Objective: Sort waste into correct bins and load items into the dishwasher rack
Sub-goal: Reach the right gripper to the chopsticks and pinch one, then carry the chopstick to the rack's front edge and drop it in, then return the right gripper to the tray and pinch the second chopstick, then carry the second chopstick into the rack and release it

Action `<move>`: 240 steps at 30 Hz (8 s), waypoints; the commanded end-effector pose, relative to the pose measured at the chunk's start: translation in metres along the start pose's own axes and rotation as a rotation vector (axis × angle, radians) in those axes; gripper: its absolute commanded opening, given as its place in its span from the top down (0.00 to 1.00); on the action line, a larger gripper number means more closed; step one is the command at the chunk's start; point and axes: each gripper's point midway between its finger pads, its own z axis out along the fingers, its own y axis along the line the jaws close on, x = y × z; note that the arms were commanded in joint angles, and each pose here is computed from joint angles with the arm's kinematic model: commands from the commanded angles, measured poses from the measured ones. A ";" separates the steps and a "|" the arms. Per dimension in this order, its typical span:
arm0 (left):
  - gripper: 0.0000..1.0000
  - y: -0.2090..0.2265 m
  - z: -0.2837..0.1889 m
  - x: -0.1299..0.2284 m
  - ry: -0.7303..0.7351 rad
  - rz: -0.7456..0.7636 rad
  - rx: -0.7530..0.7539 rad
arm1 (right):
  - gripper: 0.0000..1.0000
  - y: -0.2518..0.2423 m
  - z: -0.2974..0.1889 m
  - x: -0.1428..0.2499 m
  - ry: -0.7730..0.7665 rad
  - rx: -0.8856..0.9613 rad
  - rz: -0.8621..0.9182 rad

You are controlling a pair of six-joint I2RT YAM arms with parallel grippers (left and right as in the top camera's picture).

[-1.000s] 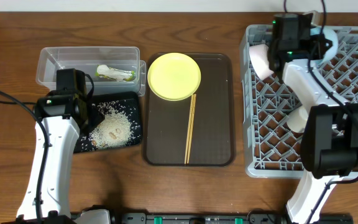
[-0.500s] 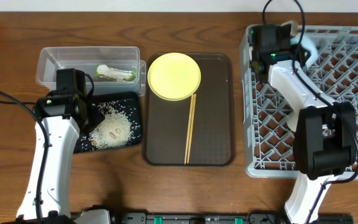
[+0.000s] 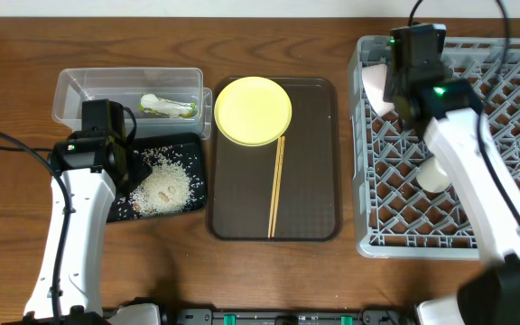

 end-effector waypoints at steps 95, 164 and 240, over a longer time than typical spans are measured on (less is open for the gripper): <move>0.23 0.001 -0.003 -0.003 -0.010 -0.001 0.001 | 0.78 0.144 0.036 0.297 0.824 -0.102 -0.177; 0.23 0.001 -0.003 -0.003 -0.011 -0.001 0.002 | 0.51 0.161 -0.044 0.121 0.287 -0.644 -0.229; 0.23 0.001 -0.003 -0.003 -0.010 -0.001 0.002 | 0.83 0.017 0.009 0.164 0.483 -0.216 -0.104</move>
